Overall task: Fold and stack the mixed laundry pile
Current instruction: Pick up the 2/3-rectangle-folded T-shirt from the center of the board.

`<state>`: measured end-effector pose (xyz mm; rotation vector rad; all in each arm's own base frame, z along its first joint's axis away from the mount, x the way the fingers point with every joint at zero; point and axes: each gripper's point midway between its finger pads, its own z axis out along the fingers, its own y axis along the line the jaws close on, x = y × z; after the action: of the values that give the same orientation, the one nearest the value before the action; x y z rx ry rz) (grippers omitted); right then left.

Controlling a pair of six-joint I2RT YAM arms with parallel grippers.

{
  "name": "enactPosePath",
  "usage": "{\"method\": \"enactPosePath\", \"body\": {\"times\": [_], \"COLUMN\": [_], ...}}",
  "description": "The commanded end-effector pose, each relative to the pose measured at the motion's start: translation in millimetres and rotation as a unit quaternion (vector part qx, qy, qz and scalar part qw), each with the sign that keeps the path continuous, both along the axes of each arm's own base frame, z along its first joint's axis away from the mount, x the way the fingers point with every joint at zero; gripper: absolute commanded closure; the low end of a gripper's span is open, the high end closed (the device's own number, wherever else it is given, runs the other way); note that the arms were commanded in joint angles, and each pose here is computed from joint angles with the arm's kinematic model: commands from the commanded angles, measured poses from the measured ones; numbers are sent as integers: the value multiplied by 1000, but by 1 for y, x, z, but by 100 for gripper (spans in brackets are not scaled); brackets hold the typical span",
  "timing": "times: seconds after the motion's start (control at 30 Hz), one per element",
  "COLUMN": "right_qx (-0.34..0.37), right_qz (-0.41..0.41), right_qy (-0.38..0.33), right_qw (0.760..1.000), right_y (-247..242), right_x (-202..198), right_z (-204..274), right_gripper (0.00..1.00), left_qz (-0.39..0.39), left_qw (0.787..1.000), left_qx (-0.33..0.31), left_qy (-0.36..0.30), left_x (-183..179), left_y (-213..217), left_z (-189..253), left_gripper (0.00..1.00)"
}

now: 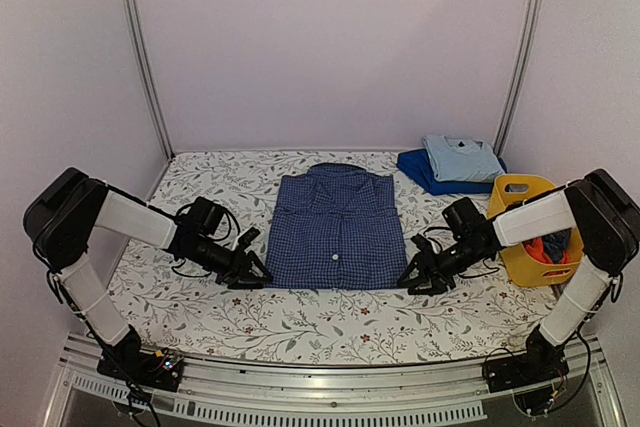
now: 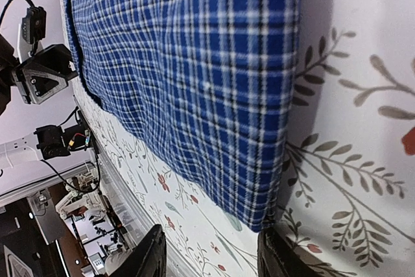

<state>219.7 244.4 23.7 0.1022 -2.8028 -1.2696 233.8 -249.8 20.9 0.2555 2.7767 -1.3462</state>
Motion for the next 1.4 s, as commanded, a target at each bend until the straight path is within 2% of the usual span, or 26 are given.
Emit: {"method": "enactPosePath", "body": {"times": [0.0,0.27,0.43,0.57,0.67,0.83,1.0,1.1,1.23,1.37], "right_qx": [-75,-54,-27,-20,-15,-8,6,23,34,43], "right_qz": [-22,-10,5,10,13,19,43,37,9,-9], "right_qy": [2,-2,3,6,5,11,35,55,49,18], "right_qw": [997,999,1000,1000,1000,1000,998,998,998,999], "right_y": [-28,-18,-9,-6,-7,-7,0,2,1,2], "right_x": [4,13,12,9,4,-11,-51,-74,-71,-42], "right_z": [-22,-21,-20,-17,-12,-3,15,32,62,89], "right_gripper": [52,55,72,87,100,100,100,100,100,100], "left_qz": [8,6,-4,-11,-15,-29,-59,-51,-25,13], "left_qw": [999,999,1000,1000,1000,999,997,997,999,1000], "left_qx": [40,37,29,25,25,25,26,24,24,14], "left_qy": [14,13,9,7,7,18,47,57,23,-12], "left_x": [-7,-5,-3,-7,-13,-30,-68,-84,-70,-26], "left_y": [9,6,0,-3,-3,-7,-12,-7,0,3], "left_z": [-17,-21,-17,-12,-7,0,17,36,69,98], "left_gripper": [52,53,63,77,84,100,100,100,100,100]}}
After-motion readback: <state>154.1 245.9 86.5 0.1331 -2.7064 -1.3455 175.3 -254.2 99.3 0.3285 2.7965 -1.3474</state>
